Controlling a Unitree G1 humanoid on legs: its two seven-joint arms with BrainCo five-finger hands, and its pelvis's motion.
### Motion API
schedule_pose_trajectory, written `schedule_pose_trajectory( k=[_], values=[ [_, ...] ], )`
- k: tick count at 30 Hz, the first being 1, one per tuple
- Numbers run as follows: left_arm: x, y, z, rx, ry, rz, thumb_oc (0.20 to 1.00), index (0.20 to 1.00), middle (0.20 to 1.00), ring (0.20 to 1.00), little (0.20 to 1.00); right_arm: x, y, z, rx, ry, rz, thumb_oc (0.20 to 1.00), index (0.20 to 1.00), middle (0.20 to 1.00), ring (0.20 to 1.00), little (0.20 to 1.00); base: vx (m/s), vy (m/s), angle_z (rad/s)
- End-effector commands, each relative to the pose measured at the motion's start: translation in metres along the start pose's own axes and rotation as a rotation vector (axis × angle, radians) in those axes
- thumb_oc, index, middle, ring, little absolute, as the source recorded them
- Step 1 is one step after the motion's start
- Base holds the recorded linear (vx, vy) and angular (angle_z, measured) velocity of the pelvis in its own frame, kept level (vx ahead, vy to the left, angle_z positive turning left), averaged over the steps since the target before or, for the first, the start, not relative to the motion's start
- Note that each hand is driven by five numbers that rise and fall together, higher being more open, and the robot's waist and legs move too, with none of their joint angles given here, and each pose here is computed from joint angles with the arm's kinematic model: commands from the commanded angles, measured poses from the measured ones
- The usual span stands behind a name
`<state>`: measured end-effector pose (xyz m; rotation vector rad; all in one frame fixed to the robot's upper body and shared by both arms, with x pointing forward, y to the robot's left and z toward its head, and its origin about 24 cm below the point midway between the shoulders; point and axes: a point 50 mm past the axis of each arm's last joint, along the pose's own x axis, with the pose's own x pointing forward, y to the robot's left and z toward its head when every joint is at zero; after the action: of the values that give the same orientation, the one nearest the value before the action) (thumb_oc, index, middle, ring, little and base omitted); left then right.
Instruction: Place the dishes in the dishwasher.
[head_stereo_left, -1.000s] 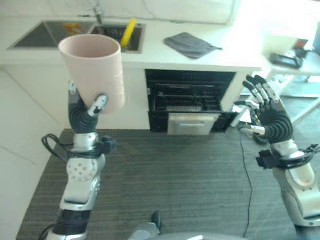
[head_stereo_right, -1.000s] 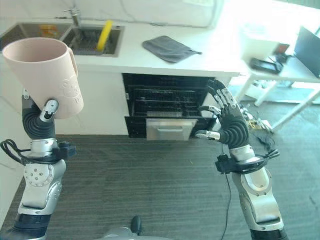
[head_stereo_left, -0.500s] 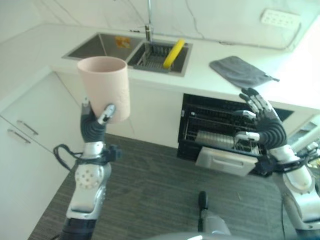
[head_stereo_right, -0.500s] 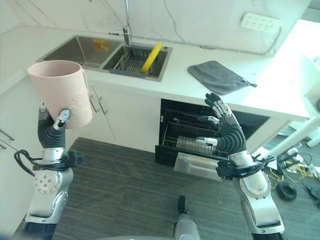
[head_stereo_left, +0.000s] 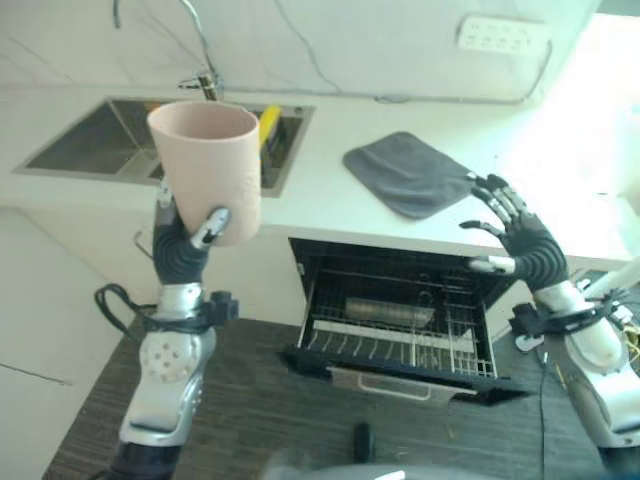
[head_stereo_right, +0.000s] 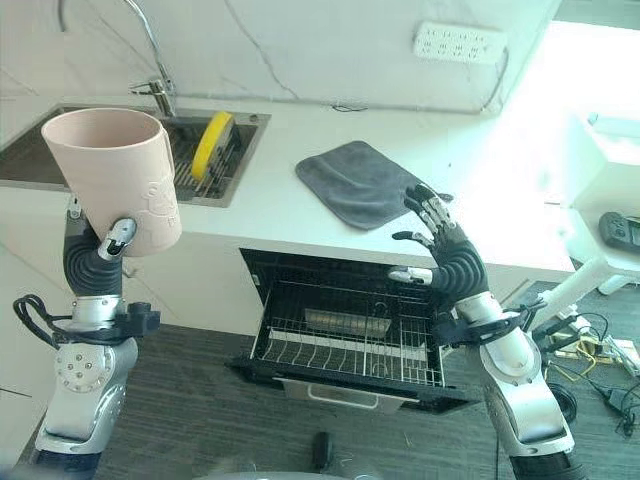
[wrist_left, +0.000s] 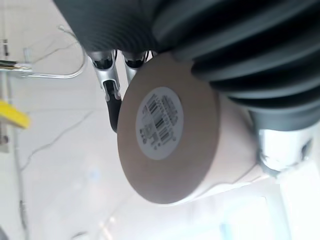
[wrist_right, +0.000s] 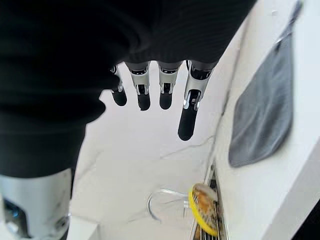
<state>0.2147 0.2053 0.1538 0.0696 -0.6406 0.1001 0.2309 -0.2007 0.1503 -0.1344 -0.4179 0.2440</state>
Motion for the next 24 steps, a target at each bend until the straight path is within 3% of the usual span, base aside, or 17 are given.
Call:
schedule_pose_trajectory(
  k=[1,15,24],
  values=[
    [0.012,0.001,0.021,0.059,-0.172,-0.042,0.2,0.2,0.2,0.2,0.2,0.012,0.003,0.031,-0.041,-0.192,0.013,1.0,1.0,1.0,1.0,1.0,0.01,0.1,-0.48],
    [0.013,0.011,0.019,0.042,-0.155,-0.023,0.2,0.2,0.2,0.2,0.2,-0.006,-0.008,0.033,-0.036,-0.16,-0.066,1.0,1.0,1.0,1.0,1.0,0.03,0.174,-0.03],
    [0.017,0.0,0.024,0.007,-0.184,-0.054,0.2,0.2,0.2,0.2,0.2,-0.003,-0.004,0.037,-0.053,-0.176,-0.025,1.0,1.0,1.0,1.0,1.0,-0.03,0.101,-0.05]
  ],
)
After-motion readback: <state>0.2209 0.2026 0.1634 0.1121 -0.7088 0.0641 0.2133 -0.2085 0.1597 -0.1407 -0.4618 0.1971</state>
